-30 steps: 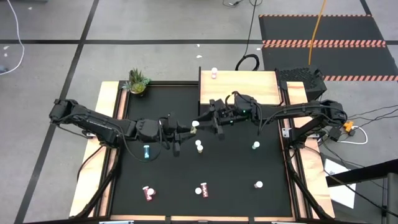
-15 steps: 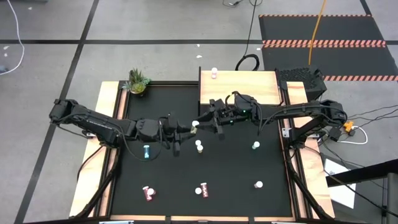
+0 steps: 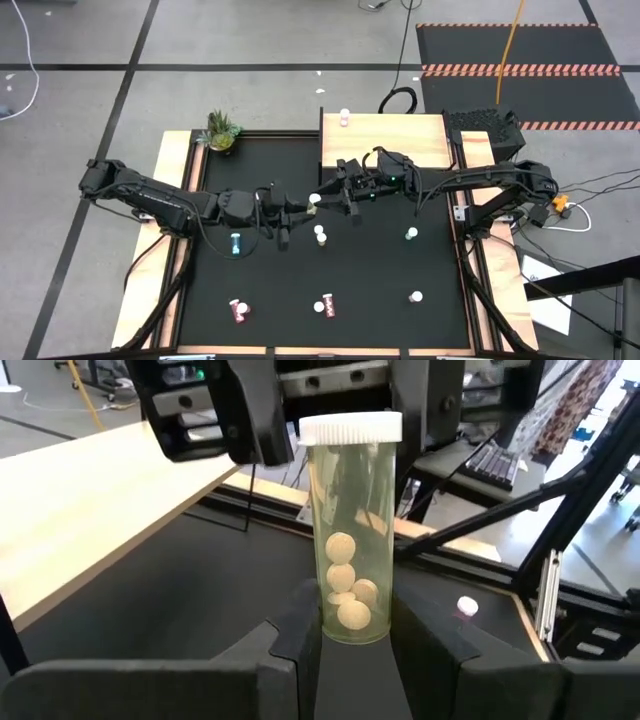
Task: Pick and place medicine bottles onto shelf by color
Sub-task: Put the top left yellow pill bottle on the shelf
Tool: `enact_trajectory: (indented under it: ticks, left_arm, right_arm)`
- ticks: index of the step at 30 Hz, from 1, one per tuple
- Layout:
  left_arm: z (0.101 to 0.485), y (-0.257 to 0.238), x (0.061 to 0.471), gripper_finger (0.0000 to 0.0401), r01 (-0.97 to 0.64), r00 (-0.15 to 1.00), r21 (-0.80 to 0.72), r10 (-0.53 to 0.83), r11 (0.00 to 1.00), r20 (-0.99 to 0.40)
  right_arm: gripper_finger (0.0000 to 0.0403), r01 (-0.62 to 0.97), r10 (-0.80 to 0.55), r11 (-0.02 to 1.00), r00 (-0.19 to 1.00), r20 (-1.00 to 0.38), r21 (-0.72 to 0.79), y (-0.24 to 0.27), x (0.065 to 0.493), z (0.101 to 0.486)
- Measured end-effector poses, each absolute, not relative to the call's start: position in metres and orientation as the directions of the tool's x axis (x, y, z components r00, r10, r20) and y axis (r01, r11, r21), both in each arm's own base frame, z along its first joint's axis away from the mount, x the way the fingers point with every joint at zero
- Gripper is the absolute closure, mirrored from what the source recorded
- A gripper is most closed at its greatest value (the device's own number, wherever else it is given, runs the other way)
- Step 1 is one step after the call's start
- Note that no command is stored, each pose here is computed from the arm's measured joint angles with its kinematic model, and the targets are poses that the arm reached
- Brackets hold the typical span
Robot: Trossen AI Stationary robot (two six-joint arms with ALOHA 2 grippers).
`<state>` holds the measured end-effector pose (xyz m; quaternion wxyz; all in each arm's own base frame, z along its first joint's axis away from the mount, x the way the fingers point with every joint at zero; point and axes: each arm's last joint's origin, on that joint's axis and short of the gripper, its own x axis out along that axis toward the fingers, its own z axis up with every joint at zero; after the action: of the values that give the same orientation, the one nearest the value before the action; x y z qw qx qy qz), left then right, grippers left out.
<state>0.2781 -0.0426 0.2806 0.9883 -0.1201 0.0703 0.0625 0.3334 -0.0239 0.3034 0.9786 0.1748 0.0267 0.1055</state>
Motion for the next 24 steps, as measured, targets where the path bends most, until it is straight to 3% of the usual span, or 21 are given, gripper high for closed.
enact_trajectory:
  ticks: [10, 24]
  left_arm:
    - [0.2806, -0.0417, 0.2784, 0.0297, -0.129, 0.984, -0.227, 0.095, 0.965, -0.154]
    - [0.2805, -0.0382, 0.2788, 0.0290, -0.158, 0.980, -0.243, 0.122, 0.957, -0.155]
  right_arm:
    - [0.0241, -0.199, 0.215, 0.914, 0.977, -0.008, 0.353, -0.0243, 0.3335, 0.3040]
    - [0.0296, -0.198, 0.215, 0.914, 0.977, -0.008, 0.353, -0.0244, 0.3335, 0.3041]
